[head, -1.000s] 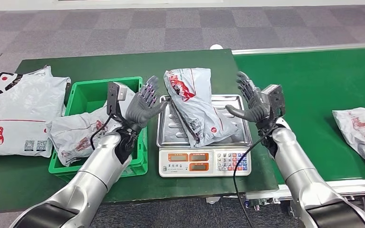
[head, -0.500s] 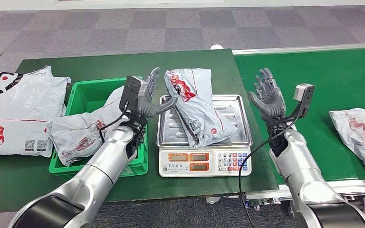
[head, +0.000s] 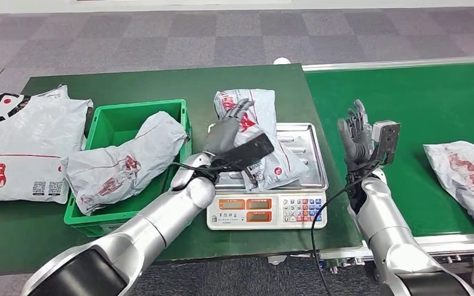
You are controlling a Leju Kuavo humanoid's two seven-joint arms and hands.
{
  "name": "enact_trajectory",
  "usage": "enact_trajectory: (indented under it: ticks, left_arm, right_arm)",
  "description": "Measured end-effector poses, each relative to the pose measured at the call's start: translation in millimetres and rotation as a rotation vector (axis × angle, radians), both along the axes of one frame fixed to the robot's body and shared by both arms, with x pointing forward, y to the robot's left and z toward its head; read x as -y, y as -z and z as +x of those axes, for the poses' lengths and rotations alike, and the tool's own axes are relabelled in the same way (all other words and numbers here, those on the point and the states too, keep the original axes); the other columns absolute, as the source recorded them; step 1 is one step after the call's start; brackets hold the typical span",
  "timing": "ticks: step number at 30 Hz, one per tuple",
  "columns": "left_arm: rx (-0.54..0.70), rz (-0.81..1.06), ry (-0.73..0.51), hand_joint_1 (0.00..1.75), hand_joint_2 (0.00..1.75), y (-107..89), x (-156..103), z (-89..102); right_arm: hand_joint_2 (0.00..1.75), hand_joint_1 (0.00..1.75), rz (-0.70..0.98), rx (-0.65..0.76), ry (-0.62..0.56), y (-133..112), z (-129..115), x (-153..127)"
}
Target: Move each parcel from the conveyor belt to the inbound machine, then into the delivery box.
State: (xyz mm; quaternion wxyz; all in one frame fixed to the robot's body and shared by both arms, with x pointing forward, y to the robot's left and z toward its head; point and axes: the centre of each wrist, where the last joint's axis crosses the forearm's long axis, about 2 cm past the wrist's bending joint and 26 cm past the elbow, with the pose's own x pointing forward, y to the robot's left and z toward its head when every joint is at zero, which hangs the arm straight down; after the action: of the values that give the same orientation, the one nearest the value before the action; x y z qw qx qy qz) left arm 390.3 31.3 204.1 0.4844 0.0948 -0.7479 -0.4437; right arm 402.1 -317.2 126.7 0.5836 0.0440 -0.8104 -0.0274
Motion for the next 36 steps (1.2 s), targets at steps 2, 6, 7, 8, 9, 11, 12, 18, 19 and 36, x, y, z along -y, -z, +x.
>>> enact_trajectory:
  ticks: [2, 6, 7, 8, 9, 11, 12, 18, 19, 36]
  left_arm:
    - [0.025, 0.126, 0.062, 0.00, 1.75, 2.4, 9.1, -7.3]
    - [-0.007, 0.330, 0.216, 0.00, 1.75, 12.7, 21.6, -21.2]
    - [-0.019, 0.375, 0.244, 0.00, 1.75, 15.1, 23.3, -23.7]
    - [-0.029, 0.420, 0.267, 0.00, 1.75, 17.3, 24.7, -26.0]
    - [-0.037, 0.465, 0.286, 0.00, 1.75, 19.0, 26.0, -27.9]
    - [-0.046, 0.548, 0.313, 0.00, 1.75, 21.0, 27.8, -30.4]
    - [-0.046, 0.587, 0.321, 0.00, 1.75, 21.8, 28.4, -31.3]
    - [-0.019, 0.702, 0.332, 1.02, 1.75, 25.6, 29.9, -34.7]
    - [-0.017, 0.709, 0.331, 1.36, 1.75, 25.9, 29.8, -34.9]
    - [0.086, 0.629, 0.215, 1.75, 1.75, 25.2, 20.2, -25.3]
  right_arm:
    - [0.00, 0.00, -0.022, 0.008, -0.014, 1.9, -6.1, -1.7]
    - [0.00, 0.00, -0.042, 0.025, -0.047, 1.9, -15.6, -4.5]
    - [0.00, 0.00, -0.043, 0.031, -0.057, 1.4, -17.3, -4.9]
    - [0.00, 0.00, -0.046, 0.038, -0.066, 0.9, -19.0, -5.3]
    - [0.00, 0.00, -0.051, 0.046, -0.075, 0.1, -20.7, -5.6]
    - [0.00, 0.00, -0.061, 0.062, -0.094, -1.7, -23.7, -6.4]
    - [0.00, 0.00, -0.065, 0.069, -0.104, -2.8, -25.3, -6.8]
    - [0.00, 0.00, -0.066, 0.111, -0.143, -9.4, -32.6, -10.3]
    - [0.00, 0.00, -0.065, 0.116, -0.146, -10.2, -33.6, -10.7]
    - [0.00, 0.00, -0.048, 0.157, -0.181, -23.7, -47.5, -16.6]
